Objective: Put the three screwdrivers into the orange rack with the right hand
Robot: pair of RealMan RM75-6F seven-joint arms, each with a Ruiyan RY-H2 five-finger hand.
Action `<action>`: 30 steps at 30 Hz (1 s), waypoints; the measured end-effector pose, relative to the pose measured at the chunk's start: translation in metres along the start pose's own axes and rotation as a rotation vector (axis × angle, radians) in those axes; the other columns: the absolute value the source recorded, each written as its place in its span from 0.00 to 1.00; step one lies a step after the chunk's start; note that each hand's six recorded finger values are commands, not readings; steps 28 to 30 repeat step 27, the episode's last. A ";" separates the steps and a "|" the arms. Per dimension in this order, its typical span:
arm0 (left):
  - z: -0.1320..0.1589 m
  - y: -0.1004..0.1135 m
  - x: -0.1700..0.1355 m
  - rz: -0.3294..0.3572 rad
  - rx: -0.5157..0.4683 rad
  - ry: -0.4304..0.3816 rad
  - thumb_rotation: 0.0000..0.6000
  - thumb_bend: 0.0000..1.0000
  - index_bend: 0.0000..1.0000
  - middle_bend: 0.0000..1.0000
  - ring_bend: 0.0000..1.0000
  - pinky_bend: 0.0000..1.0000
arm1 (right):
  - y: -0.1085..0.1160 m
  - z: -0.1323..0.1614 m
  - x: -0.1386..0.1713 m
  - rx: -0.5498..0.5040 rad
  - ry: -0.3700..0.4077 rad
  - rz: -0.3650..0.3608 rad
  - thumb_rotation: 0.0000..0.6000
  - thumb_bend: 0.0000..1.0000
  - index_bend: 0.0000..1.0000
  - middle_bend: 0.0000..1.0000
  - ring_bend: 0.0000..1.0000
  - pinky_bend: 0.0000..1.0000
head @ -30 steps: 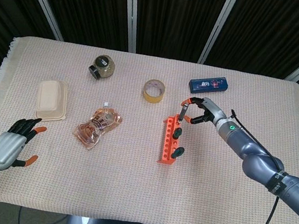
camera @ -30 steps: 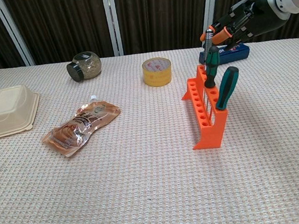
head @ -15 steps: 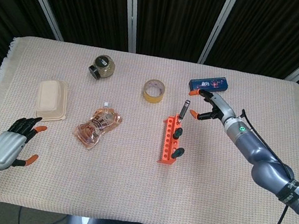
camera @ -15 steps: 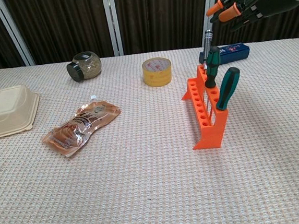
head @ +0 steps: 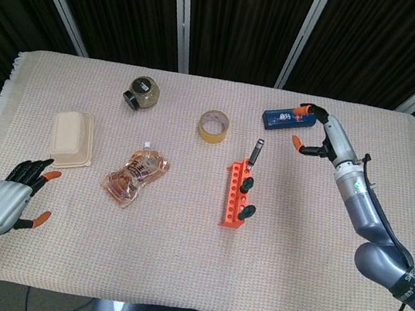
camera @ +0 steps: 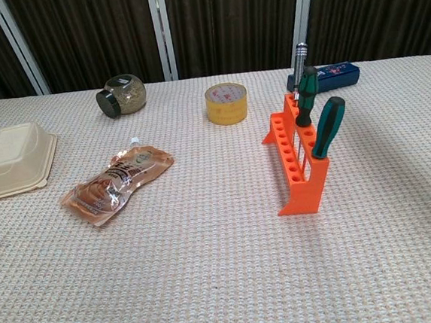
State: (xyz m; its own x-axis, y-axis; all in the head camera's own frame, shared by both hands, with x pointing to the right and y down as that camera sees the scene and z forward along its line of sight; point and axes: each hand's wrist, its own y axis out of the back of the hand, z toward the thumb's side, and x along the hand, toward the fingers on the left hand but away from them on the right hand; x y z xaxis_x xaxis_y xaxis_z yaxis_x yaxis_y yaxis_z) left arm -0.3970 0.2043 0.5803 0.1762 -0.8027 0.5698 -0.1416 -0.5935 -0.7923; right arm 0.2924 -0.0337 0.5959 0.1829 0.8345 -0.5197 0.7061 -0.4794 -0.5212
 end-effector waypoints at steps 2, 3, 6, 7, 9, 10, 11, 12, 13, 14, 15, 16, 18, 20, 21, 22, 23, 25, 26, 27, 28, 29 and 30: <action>-0.002 0.001 0.000 0.006 -0.001 0.007 1.00 0.30 0.18 0.00 0.00 0.00 | 0.009 -0.007 0.006 0.082 0.008 -0.072 1.00 0.42 0.27 0.13 0.00 0.00; -0.005 0.002 0.001 0.015 0.000 0.014 1.00 0.29 0.18 0.00 0.00 0.00 | 0.013 -0.012 0.010 0.130 0.007 -0.111 1.00 0.43 0.27 0.13 0.00 0.00; -0.009 0.003 0.001 0.034 -0.001 0.028 1.00 0.29 0.19 0.00 0.00 0.00 | 0.021 -0.026 0.024 0.238 -0.006 -0.187 1.00 0.43 0.28 0.13 0.00 0.00; -0.010 0.004 0.001 0.041 -0.001 0.032 1.00 0.30 0.19 0.00 0.00 0.00 | 0.023 -0.034 0.031 0.279 -0.015 -0.211 1.00 0.43 0.28 0.13 0.00 0.00; -0.013 0.006 0.001 0.062 -0.003 0.041 1.00 0.30 0.20 0.00 0.00 0.00 | 0.024 -0.048 0.044 0.340 -0.031 -0.243 1.00 0.43 0.27 0.13 0.00 0.00; -0.014 0.007 0.001 0.072 -0.006 0.045 1.00 0.30 0.20 0.00 0.00 0.00 | 0.025 -0.054 0.050 0.362 -0.037 -0.254 1.00 0.43 0.27 0.13 0.00 0.00; -0.015 0.009 0.000 0.083 -0.009 0.048 1.00 0.29 0.21 0.00 0.00 0.00 | 0.025 -0.060 0.057 0.381 -0.042 -0.264 1.00 0.43 0.27 0.13 0.00 0.00; -0.017 0.010 -0.001 0.097 -0.016 0.052 1.00 0.29 0.21 0.00 0.00 0.00 | 0.025 -0.066 0.064 0.400 -0.047 -0.272 1.00 0.43 0.26 0.13 0.00 0.00; -0.018 0.011 -0.002 0.108 -0.022 0.054 1.00 0.29 0.21 0.00 0.00 0.00 | 0.024 -0.073 0.072 0.420 -0.053 -0.281 1.00 0.43 0.25 0.13 0.00 0.00; -0.019 0.012 -0.002 0.119 -0.027 0.056 1.00 0.29 0.22 0.00 0.00 0.00 | 0.024 -0.078 0.079 0.433 -0.057 -0.288 1.00 0.43 0.24 0.13 0.00 0.00; -0.021 0.013 -0.004 0.133 -0.032 0.059 1.00 0.29 0.22 0.00 0.00 0.00 | 0.023 -0.084 0.088 0.447 -0.061 -0.295 1.00 0.43 0.22 0.13 0.00 0.00; -0.022 0.014 -0.004 0.144 -0.037 0.061 1.00 0.29 0.22 0.00 0.00 0.00 | 0.022 -0.090 0.095 0.458 -0.065 -0.298 1.00 0.42 0.21 0.12 0.00 0.00; -0.024 0.015 -0.007 0.171 -0.050 0.065 1.00 0.29 0.22 0.00 0.00 0.00 | 0.019 -0.102 0.112 0.483 -0.076 -0.300 1.00 0.41 0.19 0.11 0.00 0.00; -0.026 0.016 -0.009 0.192 -0.060 0.066 1.00 0.29 0.22 0.00 0.00 0.00 | 0.016 -0.112 0.127 0.502 -0.089 -0.299 1.00 0.39 0.19 0.10 0.00 0.00; -0.026 0.017 -0.011 0.210 -0.066 0.066 1.00 0.29 0.22 0.00 0.00 0.00 | 0.014 -0.117 0.136 0.517 -0.098 -0.299 1.00 0.38 0.19 0.10 0.00 0.00; -0.027 0.017 -0.012 0.217 -0.067 0.067 1.00 0.30 0.22 0.00 0.00 0.00 | 0.012 -0.122 0.143 0.531 -0.106 -0.298 1.00 0.37 0.18 0.10 0.00 0.00; -0.027 0.017 -0.013 0.228 -0.068 0.067 1.00 0.29 0.22 0.00 0.00 0.00 | 0.011 -0.125 0.150 0.545 -0.113 -0.299 1.00 0.36 0.18 0.10 0.00 0.00; -0.028 0.017 -0.015 0.254 -0.067 0.071 1.00 0.29 0.22 0.00 0.00 0.00 | 0.007 -0.131 0.163 0.567 -0.122 -0.306 1.00 0.35 0.18 0.10 0.00 0.00; -0.029 0.016 -0.015 0.262 -0.068 0.072 1.00 0.29 0.22 0.00 0.00 0.00 | 0.005 -0.133 0.169 0.574 -0.125 -0.308 1.00 0.34 0.18 0.09 0.00 0.00; -0.029 0.014 -0.016 0.268 -0.068 0.075 1.00 0.29 0.22 0.00 0.00 0.00 | 0.002 -0.135 0.175 0.581 -0.127 -0.308 1.00 0.34 0.18 0.09 0.00 0.00; -0.029 0.014 -0.016 0.268 -0.068 0.075 1.00 0.29 0.22 0.00 0.00 0.00 | 0.002 -0.135 0.175 0.581 -0.127 -0.308 1.00 0.34 0.18 0.09 0.00 0.00; -0.029 0.014 -0.016 0.268 -0.068 0.075 1.00 0.29 0.22 0.00 0.00 0.00 | 0.002 -0.135 0.175 0.581 -0.127 -0.308 1.00 0.34 0.18 0.09 0.00 0.00; -0.029 0.014 -0.016 0.268 -0.068 0.075 1.00 0.29 0.22 0.00 0.00 0.00 | 0.002 -0.135 0.175 0.581 -0.127 -0.308 1.00 0.34 0.18 0.09 0.00 0.00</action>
